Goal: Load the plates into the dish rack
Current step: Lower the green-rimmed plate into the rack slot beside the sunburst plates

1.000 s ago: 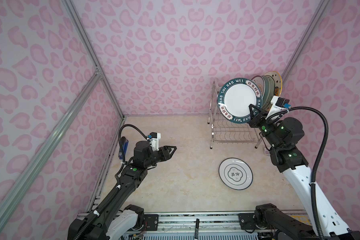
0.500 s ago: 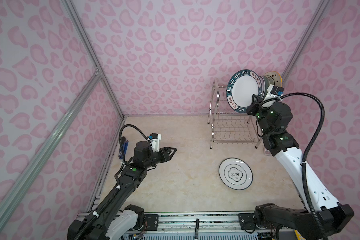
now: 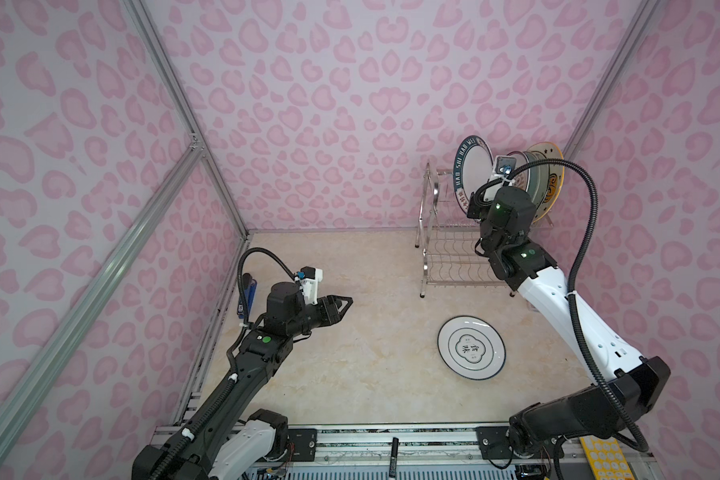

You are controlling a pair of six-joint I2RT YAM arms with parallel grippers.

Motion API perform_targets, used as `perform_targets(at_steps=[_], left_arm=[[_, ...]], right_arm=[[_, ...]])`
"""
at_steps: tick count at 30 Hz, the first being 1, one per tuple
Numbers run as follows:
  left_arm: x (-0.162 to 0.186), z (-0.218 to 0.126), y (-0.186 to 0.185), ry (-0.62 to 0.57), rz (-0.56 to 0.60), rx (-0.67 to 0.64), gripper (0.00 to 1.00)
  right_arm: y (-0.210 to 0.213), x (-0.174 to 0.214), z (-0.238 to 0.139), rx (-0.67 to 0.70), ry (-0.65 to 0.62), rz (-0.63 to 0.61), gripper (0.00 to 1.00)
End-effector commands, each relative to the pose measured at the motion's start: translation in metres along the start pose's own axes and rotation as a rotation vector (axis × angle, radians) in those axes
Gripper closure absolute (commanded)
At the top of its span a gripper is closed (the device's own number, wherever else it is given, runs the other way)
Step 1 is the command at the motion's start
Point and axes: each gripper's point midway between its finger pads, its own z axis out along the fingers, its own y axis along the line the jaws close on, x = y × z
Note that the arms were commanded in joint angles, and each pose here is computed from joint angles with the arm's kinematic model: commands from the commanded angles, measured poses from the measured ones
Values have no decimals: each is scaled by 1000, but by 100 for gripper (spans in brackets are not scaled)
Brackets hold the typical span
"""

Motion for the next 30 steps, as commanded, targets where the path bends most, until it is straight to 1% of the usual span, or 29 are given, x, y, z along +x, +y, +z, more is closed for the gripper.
perform_targets(at_steps=[1, 7, 16, 30], left_arm=[[-5, -2, -4, -2, 41, -2, 50], [-4, -3, -5, -2, 43, 2, 50], [-2, -5, -2, -2, 44, -11, 50], [-1, -5, -1, 3, 47, -20, 50]], right_arm=[[-11, -11, 3, 105, -32, -42, 100], [-10, 0, 13, 156, 3, -102, 100], [-8, 13, 26, 188, 37, -151, 100], [-6, 34, 38, 175, 74, -156, 100]])
